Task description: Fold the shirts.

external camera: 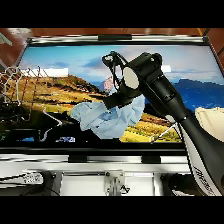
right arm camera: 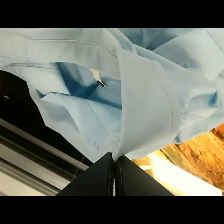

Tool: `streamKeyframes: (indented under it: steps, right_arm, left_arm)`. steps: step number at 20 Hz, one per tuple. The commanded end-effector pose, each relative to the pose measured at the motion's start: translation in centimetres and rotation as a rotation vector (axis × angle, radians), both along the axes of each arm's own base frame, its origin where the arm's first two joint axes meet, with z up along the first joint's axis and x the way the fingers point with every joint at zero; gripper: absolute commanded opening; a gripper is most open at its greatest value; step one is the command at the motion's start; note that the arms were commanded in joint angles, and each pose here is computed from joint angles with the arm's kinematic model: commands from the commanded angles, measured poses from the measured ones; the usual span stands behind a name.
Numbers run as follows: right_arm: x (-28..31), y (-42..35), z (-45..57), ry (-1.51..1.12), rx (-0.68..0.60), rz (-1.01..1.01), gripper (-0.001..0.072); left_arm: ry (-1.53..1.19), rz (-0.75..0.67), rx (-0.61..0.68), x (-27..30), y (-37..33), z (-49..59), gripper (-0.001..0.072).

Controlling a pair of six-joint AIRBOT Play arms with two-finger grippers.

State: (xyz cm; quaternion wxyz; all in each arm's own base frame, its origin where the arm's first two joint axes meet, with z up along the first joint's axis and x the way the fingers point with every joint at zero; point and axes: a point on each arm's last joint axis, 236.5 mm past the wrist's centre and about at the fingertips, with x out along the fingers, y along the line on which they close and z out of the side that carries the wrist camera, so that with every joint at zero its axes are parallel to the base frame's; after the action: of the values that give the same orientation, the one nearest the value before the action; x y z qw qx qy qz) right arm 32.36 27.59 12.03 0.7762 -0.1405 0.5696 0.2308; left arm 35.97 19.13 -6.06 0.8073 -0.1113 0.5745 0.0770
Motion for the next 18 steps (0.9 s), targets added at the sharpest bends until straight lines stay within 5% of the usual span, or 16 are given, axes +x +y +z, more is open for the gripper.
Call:
streamKeyframes:
  steps: [1, 7, 9, 10, 13, 18]
  right_arm:
    - [0.0, 0.1, 0.0, -0.001, 0.001, 0.000, 0.0055]
    - [0.0, 0.1, 0.0, 0.002, 0.004, -0.011, 0.0055]
    - [0.0, 0.1, 0.0, 0.003, 0.006, -0.018, 0.0056]
    - [0.0, 0.1, 0.0, 0.003, 0.006, -0.018, 0.0056]
    - [0.0, 0.1, 0.0, 0.003, 0.006, -0.018, 0.0056]
    - [0.0, 0.0, 0.0, 0.003, 0.005, -0.018, 0.0055]
  left_arm:
    - [-0.009, -0.007, -0.084, 1.0, -1.4, -2.1, 0.0581]
    - [-0.002, -0.022, -0.140, 1.4, -2.4, -3.7, 0.0518]
    - [0.003, -0.021, -0.144, 1.4, -2.4, -4.0, 0.0373]
    - [0.000, -0.020, -0.141, 1.4, -2.4, -3.9, 0.0370]
    - [-0.003, -0.021, -0.139, 1.5, -2.4, -3.8, 0.0071]
    - [-0.058, -0.088, -0.109, 4.2, -3.1, 0.0, 0.0047]
